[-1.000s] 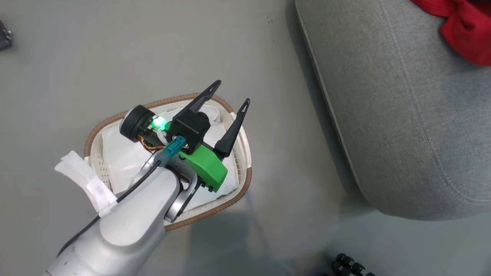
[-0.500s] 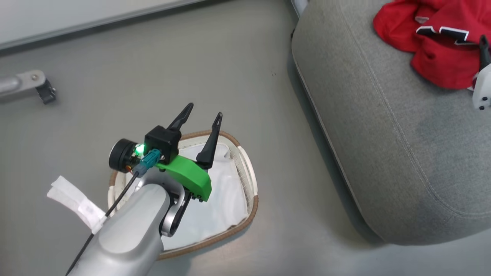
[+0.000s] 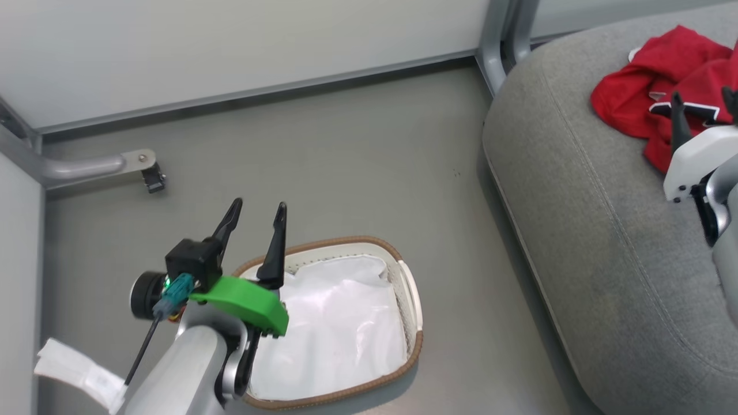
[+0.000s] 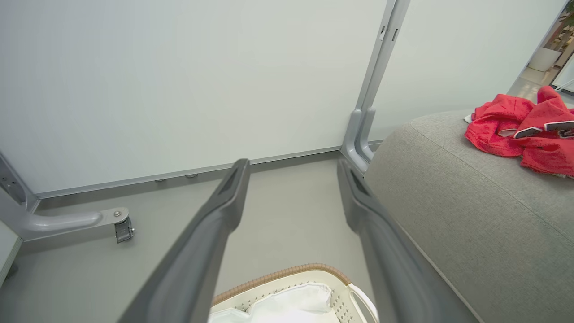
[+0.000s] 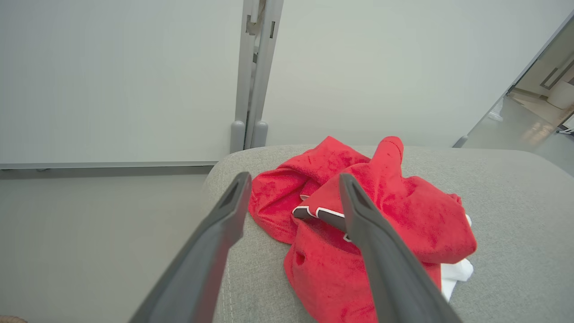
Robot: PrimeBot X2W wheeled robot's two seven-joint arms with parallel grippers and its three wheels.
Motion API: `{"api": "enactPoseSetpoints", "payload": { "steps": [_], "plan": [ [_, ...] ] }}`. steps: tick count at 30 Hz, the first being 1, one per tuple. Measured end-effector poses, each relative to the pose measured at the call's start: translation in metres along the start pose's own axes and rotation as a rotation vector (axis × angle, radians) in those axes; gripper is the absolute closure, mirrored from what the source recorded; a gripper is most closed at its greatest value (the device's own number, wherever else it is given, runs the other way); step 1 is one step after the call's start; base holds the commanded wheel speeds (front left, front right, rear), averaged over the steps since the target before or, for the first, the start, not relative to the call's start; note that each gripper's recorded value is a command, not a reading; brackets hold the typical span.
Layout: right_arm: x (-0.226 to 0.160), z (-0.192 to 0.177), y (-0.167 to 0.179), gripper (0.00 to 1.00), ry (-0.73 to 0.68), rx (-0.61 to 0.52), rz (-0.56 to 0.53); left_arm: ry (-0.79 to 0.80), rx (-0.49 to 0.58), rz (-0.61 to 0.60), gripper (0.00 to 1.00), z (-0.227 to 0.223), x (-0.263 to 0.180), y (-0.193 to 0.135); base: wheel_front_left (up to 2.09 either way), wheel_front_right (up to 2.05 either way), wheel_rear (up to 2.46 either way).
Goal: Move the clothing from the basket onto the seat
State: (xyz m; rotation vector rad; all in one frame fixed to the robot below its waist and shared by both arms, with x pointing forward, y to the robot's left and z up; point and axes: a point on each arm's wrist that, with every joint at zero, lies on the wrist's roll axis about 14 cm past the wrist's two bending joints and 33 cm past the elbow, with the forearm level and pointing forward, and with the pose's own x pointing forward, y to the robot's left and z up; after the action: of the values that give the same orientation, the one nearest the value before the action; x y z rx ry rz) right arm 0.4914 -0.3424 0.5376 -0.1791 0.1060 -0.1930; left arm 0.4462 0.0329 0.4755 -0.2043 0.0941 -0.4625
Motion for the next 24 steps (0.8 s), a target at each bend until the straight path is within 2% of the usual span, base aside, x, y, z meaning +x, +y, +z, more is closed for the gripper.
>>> {"api": "enactPoseSetpoints", "payload": {
  "steps": [7, 14, 24],
  "plan": [
    [-0.021, 0.011, 0.058, 0.0, -0.104, 0.071, 0.104, -0.034, -0.016, 0.144, 0.0, 0.008, -0.044, 0.032, 0.0, 0.0, 0.0],
    [-0.057, 0.008, 0.113, 0.0, -0.16, 0.165, 0.19, -0.056, -0.032, 0.24, 0.0, 0.009, -0.082, 0.048, 0.0, 0.0, 0.0],
    [-0.105, -0.011, 0.149, 0.0, -0.16, 0.22, 0.259, -0.058, -0.047, 0.301, 0.0, 0.003, -0.113, 0.054, 0.0, 0.0, 0.0]
  ]
}}
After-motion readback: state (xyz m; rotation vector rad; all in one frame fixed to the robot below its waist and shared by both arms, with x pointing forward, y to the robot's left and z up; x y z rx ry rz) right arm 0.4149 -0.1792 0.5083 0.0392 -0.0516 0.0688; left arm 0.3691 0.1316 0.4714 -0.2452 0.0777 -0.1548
